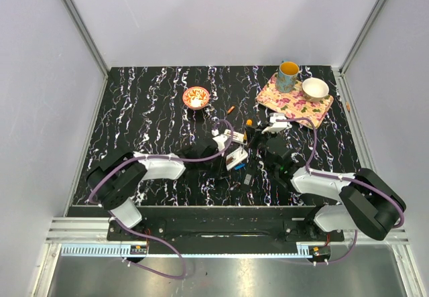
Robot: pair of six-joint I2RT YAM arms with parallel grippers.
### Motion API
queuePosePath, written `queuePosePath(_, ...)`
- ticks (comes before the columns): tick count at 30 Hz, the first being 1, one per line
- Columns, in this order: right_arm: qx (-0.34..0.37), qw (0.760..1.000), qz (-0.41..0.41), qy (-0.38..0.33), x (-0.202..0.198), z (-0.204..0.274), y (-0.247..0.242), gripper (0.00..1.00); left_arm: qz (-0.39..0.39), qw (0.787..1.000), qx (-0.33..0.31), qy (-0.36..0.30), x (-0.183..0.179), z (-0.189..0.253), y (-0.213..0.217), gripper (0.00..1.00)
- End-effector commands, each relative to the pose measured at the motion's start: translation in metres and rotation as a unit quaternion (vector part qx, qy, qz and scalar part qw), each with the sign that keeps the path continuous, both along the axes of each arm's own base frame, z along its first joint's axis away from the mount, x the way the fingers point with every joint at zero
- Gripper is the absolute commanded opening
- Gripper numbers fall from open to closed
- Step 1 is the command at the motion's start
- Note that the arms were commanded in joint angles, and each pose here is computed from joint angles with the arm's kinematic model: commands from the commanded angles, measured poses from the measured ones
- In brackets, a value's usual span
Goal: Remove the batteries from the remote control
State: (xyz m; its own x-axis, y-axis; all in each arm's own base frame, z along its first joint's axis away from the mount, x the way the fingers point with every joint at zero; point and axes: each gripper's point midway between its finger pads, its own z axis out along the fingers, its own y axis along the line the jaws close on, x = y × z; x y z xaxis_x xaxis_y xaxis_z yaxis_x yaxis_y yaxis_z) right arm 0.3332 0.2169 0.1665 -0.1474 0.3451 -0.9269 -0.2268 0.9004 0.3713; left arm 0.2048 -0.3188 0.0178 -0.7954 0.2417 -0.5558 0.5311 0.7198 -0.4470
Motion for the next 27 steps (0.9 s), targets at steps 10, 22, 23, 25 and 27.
queuePosePath(10, 0.01, 0.999, 0.033, -0.013, 0.003, 0.012, 0.015, 0.0, 0.108, 0.994, 0.009, -0.006, 0.064, -0.012, 0.042, 0.08)
queuePosePath(22, 0.017, 0.999, 0.043, -0.028, 0.023, 0.007, 0.037, 0.0, 0.079, 0.997, -0.013, 0.011, 0.07, -0.02, 0.027, 0.09)
queuePosePath(23, 0.02, 0.999, 0.04, -0.031, 0.025, 0.006, 0.037, 0.0, 0.081, 0.997, -0.015, 0.01, 0.068, -0.02, 0.028, 0.09)
queuePosePath(25, 0.021, 0.999, 0.027, -0.032, 0.03, 0.005, 0.035, 0.0, 0.083, 0.996, -0.016, 0.015, 0.06, -0.022, 0.032, 0.09)
queuePosePath(27, 0.024, 0.999, 0.024, -0.031, 0.033, -0.001, 0.038, 0.0, 0.084, 0.996, -0.025, 0.018, 0.057, -0.019, 0.033, 0.09)
